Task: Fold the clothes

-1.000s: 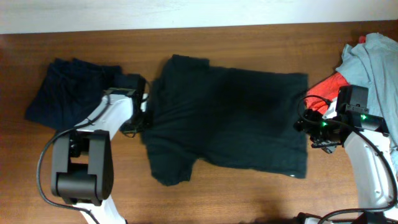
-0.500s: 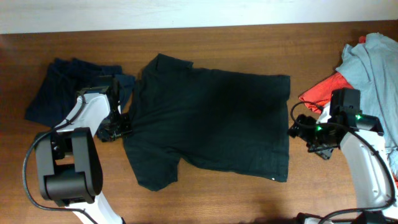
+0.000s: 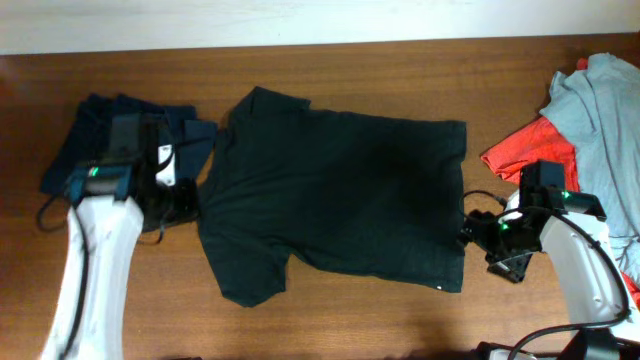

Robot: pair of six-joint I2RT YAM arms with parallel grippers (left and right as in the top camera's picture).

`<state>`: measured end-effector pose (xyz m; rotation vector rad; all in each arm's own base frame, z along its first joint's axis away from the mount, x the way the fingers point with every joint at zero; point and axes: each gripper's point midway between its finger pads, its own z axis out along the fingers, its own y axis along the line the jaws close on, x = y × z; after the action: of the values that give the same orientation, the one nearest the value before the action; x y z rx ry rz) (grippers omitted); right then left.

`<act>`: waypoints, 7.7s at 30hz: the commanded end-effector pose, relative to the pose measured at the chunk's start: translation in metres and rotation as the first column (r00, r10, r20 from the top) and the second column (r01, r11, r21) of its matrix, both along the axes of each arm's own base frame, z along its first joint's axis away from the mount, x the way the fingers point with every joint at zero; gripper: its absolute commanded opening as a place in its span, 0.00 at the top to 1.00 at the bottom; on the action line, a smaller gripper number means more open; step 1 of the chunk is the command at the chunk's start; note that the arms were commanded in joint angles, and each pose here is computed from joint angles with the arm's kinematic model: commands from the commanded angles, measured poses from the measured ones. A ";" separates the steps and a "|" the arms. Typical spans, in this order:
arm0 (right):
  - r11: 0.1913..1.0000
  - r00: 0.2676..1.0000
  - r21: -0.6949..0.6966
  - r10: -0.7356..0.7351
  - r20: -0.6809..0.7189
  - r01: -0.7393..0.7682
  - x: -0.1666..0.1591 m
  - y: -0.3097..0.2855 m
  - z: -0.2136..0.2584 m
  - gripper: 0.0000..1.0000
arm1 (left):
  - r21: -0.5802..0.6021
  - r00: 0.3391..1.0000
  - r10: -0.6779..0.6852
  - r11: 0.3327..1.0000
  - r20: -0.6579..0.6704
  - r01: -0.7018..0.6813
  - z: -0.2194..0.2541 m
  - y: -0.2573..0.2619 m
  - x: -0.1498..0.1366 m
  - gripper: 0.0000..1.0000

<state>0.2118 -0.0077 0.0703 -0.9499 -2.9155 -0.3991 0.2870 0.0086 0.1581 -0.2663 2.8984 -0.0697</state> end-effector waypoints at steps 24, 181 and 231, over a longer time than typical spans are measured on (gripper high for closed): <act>0.978 0.991 0.163 -0.124 -0.056 0.132 -0.037 0.037 -0.070 0.57 | -0.307 0.949 0.029 0.943 -0.313 -0.131 -0.128 -0.058 -0.121 0.37; 0.999 0.861 0.037 0.012 0.508 -0.036 0.209 -0.022 0.081 0.43 | -0.264 0.973 -0.096 0.953 0.208 0.151 -0.166 -0.129 0.284 0.40; 0.994 0.865 -0.105 0.070 0.497 -0.020 0.216 -0.045 0.066 0.43 | -0.129 0.985 -0.083 0.986 0.149 0.103 -0.139 -0.107 0.293 0.37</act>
<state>0.4249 -0.0527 0.1369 -0.9190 -3.4369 -0.6096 0.5841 -0.0972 0.0537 -0.1347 2.7046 -0.2603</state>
